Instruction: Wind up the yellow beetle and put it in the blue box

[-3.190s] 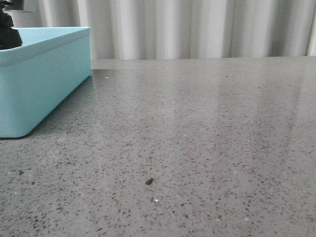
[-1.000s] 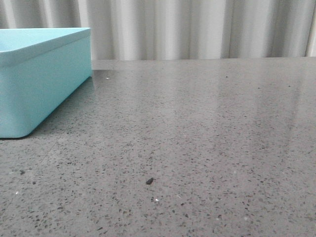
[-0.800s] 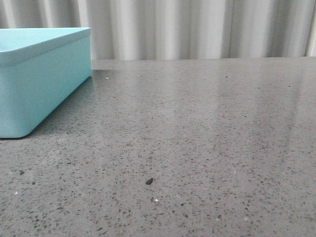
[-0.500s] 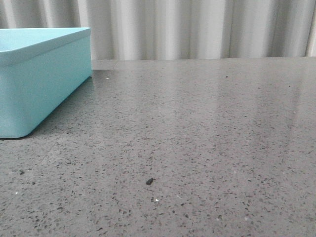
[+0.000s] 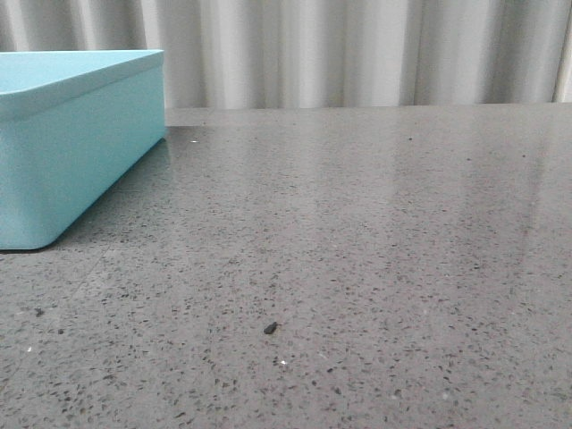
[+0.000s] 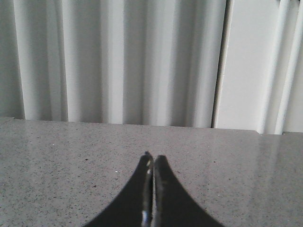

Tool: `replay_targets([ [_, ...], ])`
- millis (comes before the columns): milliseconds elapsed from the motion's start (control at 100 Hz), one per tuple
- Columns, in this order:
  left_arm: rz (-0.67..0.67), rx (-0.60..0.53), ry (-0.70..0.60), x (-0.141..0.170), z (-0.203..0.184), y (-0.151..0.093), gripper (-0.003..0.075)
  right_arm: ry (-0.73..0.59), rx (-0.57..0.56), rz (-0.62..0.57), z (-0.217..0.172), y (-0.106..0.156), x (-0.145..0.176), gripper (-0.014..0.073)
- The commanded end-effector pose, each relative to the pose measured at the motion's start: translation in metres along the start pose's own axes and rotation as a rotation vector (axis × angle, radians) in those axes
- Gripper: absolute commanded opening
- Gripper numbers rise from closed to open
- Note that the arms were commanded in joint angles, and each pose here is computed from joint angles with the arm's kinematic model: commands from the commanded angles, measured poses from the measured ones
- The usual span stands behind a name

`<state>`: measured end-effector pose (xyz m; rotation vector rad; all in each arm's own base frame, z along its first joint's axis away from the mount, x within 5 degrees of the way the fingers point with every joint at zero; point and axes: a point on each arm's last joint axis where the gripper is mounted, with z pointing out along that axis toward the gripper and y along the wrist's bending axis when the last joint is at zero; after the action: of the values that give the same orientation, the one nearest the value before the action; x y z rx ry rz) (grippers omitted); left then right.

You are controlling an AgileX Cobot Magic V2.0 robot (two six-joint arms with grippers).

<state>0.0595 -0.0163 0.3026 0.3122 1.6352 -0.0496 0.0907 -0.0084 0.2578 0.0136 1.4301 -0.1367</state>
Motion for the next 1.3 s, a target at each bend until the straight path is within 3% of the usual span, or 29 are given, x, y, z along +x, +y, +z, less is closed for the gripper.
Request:
replay_targets([
  [0,-0.028,-0.037,-0.101,-0.013,-0.001,0.004,-0.0021,-0.107,0.024,-0.014,0.001,-0.003,-0.016,-0.0069],
  [80,-0.001,-0.096,-0.162,-0.009,0.000,0.008,-0.0021,-0.107,0.024,-0.014,0.001,-0.003,-0.016,-0.0069],
  [230,-0.253,-0.152,-0.358,0.009,-0.001,0.010,-0.0021,-0.107,0.024,-0.014,0.001,-0.003,-0.016,-0.0069],
  [310,-0.234,-0.168,-0.405,0.024,-0.003,0.008,-0.0021,-0.107,0.024,-0.014,0.001,-0.003,-0.016,-0.0069],
  [520,-0.186,-0.246,-0.383,0.064,-0.005,0.004,-0.0021,-0.107,0.024,-0.014,0.001,-0.003,-0.016,-0.0069],
  [630,-0.184,-0.276,-0.329,0.085,-0.004,0.003,-0.0021,-0.107,0.024,-0.014,0.001,-0.003,-0.016,-0.0069],
  [900,-0.258,-0.262,0.094,0.123,0.001,-0.002,-0.0021,-0.107,0.024,-0.014,0.001,-0.003,-0.016,-0.0069],
  [1290,-0.259,-0.261,0.098,0.123,0.001,-0.002,-0.0021,-0.107,0.024,-0.014,0.001,-0.003,-0.016,-0.0069],
])
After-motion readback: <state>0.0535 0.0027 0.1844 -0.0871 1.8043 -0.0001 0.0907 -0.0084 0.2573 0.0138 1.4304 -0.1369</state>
